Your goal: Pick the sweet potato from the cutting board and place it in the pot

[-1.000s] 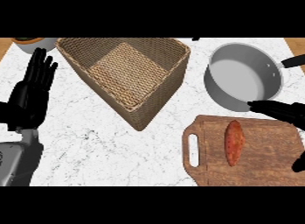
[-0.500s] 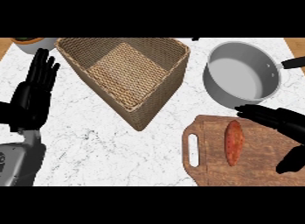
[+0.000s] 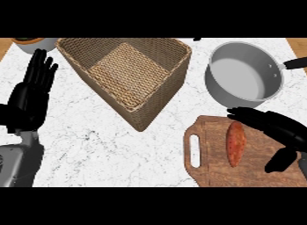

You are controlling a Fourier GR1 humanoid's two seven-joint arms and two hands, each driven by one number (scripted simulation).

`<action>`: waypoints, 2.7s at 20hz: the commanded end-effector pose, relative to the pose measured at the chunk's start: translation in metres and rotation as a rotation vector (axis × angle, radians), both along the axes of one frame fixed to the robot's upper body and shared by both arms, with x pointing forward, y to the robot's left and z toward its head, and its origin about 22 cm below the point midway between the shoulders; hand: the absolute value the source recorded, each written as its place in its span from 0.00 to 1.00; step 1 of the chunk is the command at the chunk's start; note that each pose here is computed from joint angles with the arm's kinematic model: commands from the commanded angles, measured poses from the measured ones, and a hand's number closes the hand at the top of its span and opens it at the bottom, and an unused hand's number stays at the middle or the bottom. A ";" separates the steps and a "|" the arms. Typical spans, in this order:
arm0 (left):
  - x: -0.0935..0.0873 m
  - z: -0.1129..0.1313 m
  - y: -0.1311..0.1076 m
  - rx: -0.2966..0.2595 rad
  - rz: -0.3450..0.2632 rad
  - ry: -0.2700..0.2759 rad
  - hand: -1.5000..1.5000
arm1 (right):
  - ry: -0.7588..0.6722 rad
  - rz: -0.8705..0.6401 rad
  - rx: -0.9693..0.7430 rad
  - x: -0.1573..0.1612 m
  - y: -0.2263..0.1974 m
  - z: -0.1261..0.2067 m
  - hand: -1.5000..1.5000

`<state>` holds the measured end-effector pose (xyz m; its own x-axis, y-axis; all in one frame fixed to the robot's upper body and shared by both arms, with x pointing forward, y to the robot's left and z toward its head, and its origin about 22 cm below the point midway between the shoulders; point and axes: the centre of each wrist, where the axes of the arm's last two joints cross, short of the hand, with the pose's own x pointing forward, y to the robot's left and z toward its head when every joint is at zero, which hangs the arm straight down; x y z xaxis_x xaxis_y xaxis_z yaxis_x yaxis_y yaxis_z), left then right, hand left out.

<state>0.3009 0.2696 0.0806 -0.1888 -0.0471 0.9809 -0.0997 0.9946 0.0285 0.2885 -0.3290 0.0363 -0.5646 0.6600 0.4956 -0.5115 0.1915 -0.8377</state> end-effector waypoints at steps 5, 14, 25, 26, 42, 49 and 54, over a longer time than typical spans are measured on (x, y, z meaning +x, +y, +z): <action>0.006 0.010 0.004 -0.015 -0.001 -0.002 0.50 | 0.017 -0.006 -0.017 0.008 0.017 -0.030 0.00; -0.003 0.004 -0.007 0.009 0.000 0.005 0.50 | 0.039 0.039 0.026 0.009 0.033 -0.055 0.00; 0.004 0.004 0.006 0.003 0.015 0.007 0.50 | -0.099 0.206 0.044 -0.011 0.074 -0.061 1.00; -0.005 -0.009 -0.008 0.000 0.000 -0.005 0.50 | -0.110 0.189 0.024 -0.012 0.074 -0.080 1.00; -0.009 -0.007 0.002 0.003 0.038 0.008 0.50 | -0.350 0.035 0.073 -0.125 0.234 -0.009 1.00; 0.002 -0.005 0.001 -0.002 0.042 0.008 0.50 | -0.572 -0.340 0.170 -0.147 0.206 0.055 1.00; -0.010 0.001 0.000 -0.003 -0.003 -0.006 0.50 | -0.690 -0.528 0.257 -0.147 0.177 0.096 1.00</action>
